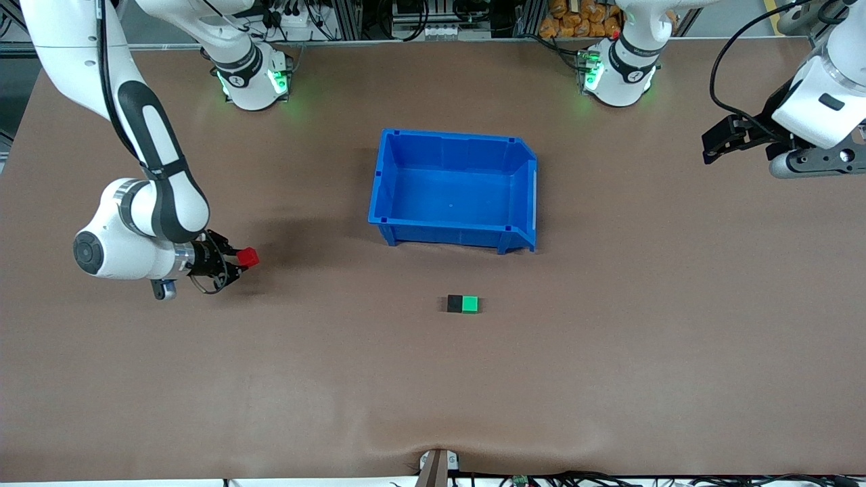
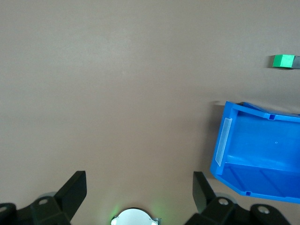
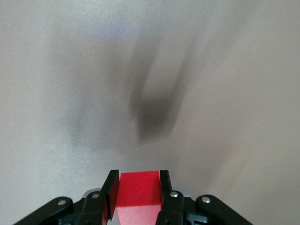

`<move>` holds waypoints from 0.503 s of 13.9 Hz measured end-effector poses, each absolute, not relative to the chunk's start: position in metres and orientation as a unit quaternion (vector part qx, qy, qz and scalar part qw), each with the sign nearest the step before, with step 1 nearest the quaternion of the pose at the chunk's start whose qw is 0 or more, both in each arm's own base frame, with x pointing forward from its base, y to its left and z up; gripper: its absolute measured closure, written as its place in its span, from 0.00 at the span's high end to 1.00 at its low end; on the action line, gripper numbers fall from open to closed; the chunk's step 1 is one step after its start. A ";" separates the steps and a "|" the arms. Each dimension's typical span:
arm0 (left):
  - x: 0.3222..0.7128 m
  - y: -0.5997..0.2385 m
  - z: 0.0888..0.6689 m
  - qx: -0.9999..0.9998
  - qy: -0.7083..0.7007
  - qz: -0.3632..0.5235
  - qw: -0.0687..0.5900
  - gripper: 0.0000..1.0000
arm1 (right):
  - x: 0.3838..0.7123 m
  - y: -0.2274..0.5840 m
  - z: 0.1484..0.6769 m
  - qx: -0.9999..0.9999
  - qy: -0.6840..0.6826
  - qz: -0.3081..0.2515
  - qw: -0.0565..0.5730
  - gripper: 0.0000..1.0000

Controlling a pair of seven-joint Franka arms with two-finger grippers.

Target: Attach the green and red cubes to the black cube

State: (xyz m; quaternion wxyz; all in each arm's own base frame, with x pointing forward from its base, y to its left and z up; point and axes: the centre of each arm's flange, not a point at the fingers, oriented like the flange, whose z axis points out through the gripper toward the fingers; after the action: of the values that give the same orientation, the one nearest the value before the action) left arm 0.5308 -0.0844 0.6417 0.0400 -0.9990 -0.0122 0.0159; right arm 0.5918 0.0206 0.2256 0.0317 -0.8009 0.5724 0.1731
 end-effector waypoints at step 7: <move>0.531 -0.085 0.642 -0.999 -0.012 0.016 0.040 1.00 | 0.602 0.056 0.236 -0.782 0.597 0.173 0.050 0.40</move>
State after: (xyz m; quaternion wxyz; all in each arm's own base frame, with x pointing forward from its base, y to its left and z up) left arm 0.5307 -0.0850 0.6416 0.0400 -0.9990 -0.0116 0.0159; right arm 0.6022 0.0557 0.2360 0.0504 -0.7817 0.5971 0.1728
